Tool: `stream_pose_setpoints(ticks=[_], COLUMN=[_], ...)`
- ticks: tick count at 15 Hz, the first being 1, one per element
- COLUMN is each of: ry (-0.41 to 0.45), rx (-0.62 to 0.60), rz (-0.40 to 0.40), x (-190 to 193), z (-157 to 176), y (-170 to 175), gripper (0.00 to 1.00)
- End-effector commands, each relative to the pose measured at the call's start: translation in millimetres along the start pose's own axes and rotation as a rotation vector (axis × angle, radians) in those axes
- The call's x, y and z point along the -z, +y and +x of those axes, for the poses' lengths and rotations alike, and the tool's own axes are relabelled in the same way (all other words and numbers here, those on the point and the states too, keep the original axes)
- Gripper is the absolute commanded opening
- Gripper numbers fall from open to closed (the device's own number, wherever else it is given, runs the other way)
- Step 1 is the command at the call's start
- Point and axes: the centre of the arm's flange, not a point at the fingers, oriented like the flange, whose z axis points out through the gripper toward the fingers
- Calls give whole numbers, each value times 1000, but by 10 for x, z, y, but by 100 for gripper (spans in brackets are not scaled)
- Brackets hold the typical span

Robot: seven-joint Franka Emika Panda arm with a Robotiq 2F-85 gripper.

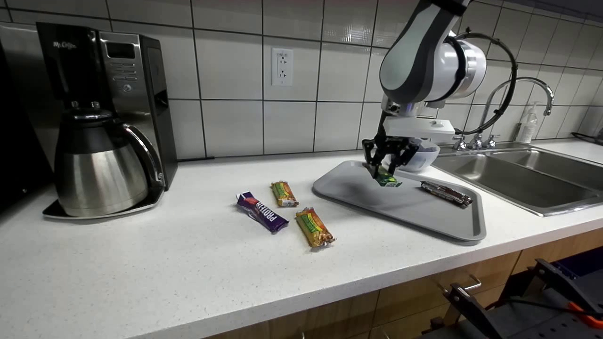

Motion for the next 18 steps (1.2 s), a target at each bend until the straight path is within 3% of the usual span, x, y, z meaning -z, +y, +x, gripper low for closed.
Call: stream_pose_setpoints(ticks=[1, 18], ry=[7, -45], rx=[34, 231], rz=[15, 59], x=[210, 262], z=[-222, -844], y=[-78, -570], gripper=[17, 17])
